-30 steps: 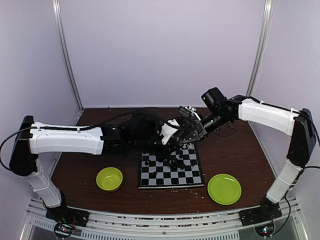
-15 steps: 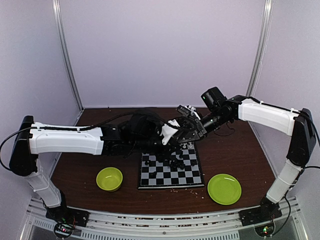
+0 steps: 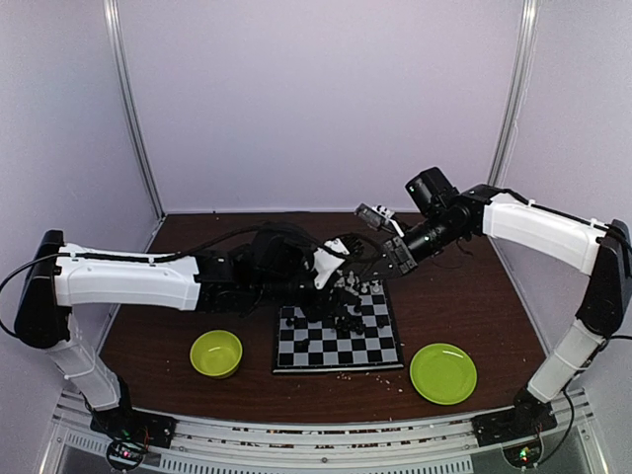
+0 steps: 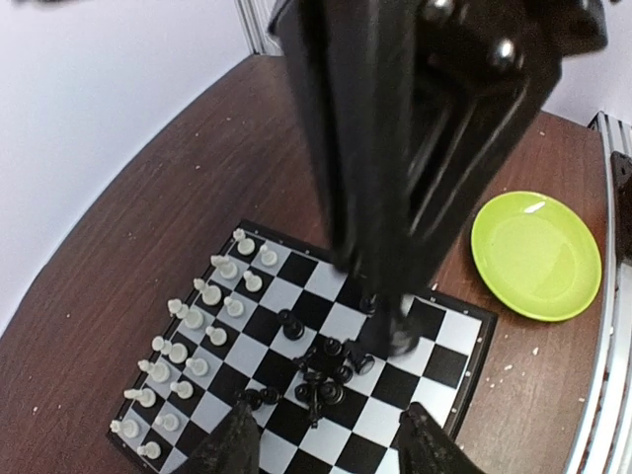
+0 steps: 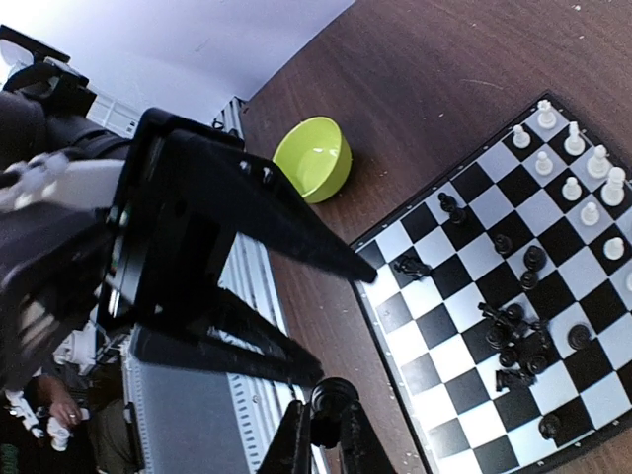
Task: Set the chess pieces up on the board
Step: Pass from the left arm to the right, then place the rook at a8.
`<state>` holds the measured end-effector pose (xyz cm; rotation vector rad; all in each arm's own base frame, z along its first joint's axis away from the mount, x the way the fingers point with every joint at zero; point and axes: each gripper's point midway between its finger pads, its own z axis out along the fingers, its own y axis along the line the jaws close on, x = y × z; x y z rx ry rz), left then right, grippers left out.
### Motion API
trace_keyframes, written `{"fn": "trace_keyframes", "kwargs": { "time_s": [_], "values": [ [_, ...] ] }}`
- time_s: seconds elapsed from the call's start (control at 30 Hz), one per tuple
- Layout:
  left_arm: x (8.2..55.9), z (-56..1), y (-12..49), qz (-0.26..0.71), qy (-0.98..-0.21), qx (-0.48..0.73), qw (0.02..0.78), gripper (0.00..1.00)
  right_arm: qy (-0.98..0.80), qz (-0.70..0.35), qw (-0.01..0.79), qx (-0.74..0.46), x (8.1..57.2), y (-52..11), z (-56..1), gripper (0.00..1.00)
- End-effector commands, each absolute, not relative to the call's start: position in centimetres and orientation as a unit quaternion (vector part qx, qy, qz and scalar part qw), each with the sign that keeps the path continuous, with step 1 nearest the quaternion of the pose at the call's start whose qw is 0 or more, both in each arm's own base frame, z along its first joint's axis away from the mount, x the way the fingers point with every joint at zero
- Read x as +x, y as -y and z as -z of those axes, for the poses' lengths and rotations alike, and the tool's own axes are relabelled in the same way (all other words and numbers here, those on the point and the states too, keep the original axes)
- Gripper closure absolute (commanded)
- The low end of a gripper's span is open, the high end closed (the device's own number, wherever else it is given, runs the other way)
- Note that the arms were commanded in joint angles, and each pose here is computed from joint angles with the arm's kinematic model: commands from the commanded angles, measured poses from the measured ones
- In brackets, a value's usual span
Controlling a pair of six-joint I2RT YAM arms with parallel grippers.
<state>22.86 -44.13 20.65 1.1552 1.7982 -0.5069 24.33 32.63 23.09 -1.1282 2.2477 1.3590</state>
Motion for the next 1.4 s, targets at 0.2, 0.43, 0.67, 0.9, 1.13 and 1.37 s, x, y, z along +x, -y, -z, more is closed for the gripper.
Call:
{"fn": "trace_keyframes", "kwargs": {
  "time_s": [0.2,0.43,0.67,0.9,1.13,1.37],
  "values": [
    [22.8,-21.0,38.1,0.192,-0.758,0.374,0.498,0.46,-0.773,-0.278,0.285,-0.495,23.3,-26.8,-18.4,0.97],
    [23.9,-20.5,35.4,0.174,-0.785,0.297,0.515,0.41,-0.754,-0.207,0.298,-0.547,21.8,-25.7,-13.4,0.96],
    [24.2,-20.9,35.3,0.177,-0.79,0.279,0.517,0.41,-0.752,-0.182,0.255,-0.58,21.3,-25.9,-9.9,0.96],
    [24.2,-20.4,35.1,0.175,-0.795,0.273,0.513,0.41,-0.746,-0.179,0.231,-0.599,20.6,-26.5,-8.6,0.96],
    [24.4,-19.9,34.8,0.166,-0.797,0.27,0.514,0.41,-0.752,-0.171,0.205,-0.602,20.6,-26.5,-7.2,0.95],
    [24.4,-19.3,35.0,0.164,-0.799,0.271,0.511,0.41,-0.757,-0.168,0.191,-0.602,20.8,-26.7,-6.6,0.95]
  ]
}}
